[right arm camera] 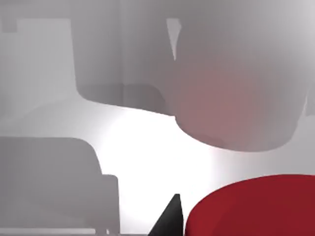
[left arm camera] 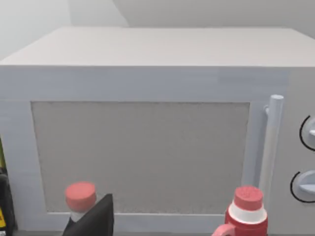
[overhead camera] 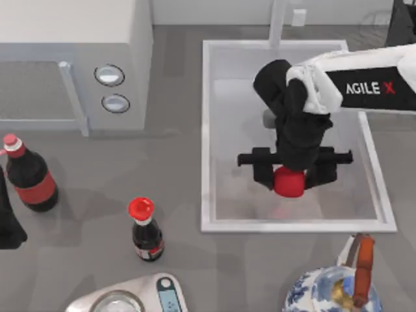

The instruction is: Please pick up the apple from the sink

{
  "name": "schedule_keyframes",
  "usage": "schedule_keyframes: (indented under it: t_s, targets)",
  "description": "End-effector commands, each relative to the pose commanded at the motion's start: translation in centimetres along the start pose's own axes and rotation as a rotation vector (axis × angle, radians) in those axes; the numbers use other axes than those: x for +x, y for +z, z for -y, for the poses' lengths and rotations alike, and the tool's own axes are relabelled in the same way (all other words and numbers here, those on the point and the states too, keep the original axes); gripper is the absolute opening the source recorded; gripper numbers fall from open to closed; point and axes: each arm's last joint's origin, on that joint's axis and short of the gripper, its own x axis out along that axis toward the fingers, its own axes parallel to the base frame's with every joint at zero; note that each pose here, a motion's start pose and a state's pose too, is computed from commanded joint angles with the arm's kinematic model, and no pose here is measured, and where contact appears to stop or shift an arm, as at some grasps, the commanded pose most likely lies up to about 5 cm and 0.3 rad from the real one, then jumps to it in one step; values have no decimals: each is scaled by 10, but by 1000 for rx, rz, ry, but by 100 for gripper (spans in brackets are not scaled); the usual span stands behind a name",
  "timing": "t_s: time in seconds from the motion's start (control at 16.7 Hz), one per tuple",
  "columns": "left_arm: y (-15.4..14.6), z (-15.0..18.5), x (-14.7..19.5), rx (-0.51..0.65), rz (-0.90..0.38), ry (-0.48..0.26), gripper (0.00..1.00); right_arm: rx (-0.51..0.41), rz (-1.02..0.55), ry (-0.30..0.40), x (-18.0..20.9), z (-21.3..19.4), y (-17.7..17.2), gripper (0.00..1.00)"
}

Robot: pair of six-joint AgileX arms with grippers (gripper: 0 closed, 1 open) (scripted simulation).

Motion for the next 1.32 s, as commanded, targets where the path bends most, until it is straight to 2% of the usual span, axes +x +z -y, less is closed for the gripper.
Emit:
schedule_keyframes:
  t_s: [0.3, 0.48, 0.66, 0.78, 1.08, 1.32]
  targets:
    - [0, 0, 0, 0, 0, 0, 100, -1, -33, -18, -94, -4, 11, 0]
    - [0, 0, 0, 0, 0, 0, 100, 0, -37, -20, -154, 1, 6, 0]
    - [0, 0, 0, 0, 0, 0, 100, 0, -16, -8, -197, 8, -2, 0]
    - [0, 0, 0, 0, 0, 0, 100, 0, -7, -4, -208, 9, -4, 0]
    - [0, 0, 0, 0, 0, 0, 100, -2, -8, -3, -207, 9, -5, 0]
    - [0, 0, 0, 0, 0, 0, 100, -1, 4, 1, -217, 47, -8, 0]
